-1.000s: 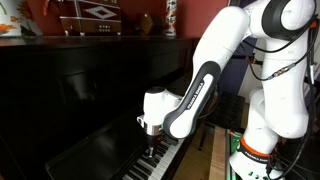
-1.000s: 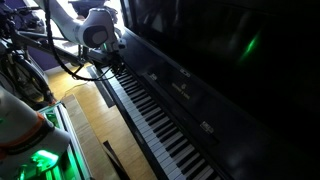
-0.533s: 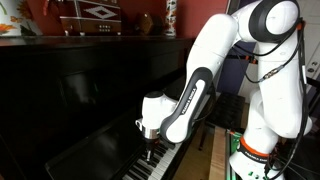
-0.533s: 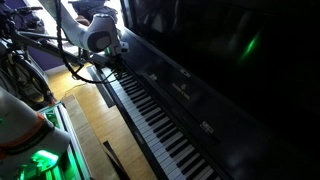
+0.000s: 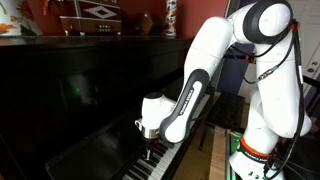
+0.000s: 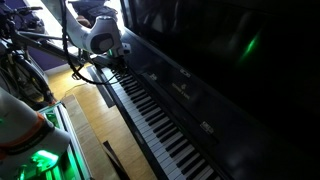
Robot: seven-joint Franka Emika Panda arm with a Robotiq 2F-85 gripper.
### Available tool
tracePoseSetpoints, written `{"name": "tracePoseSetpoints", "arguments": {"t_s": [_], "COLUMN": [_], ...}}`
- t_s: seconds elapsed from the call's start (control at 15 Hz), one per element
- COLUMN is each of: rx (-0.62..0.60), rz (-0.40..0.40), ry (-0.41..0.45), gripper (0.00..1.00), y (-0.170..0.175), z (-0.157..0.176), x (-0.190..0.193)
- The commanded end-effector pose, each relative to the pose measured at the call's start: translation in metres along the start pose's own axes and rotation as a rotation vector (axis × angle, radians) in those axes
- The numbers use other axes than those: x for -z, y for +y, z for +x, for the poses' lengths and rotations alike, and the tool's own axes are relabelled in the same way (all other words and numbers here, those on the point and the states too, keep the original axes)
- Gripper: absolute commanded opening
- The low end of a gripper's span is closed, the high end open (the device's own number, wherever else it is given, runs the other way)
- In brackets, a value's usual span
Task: Press the key on the keyboard
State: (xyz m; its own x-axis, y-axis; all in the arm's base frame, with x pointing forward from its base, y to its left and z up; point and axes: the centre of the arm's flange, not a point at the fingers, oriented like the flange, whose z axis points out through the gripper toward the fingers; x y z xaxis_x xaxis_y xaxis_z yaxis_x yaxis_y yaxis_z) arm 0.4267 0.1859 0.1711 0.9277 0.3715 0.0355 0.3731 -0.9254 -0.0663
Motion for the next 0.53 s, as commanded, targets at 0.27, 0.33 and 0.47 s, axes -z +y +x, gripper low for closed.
{"name": "tracePoseSetpoints", "arguments": {"t_s": [0.27,0.33,0.47], "rx": [0.044,0.046,0.049], "rz": [-0.028,-0.028,-0.026], "ry": [-0.003,-0.005,-0.01], "gripper": [0.0,0.0,0.0], "y": [0.0077,0.0081,0.0072], "z": [0.0005,0.0005,0.0005], "x": [-0.0088,-0.0098,-0.0121]}}
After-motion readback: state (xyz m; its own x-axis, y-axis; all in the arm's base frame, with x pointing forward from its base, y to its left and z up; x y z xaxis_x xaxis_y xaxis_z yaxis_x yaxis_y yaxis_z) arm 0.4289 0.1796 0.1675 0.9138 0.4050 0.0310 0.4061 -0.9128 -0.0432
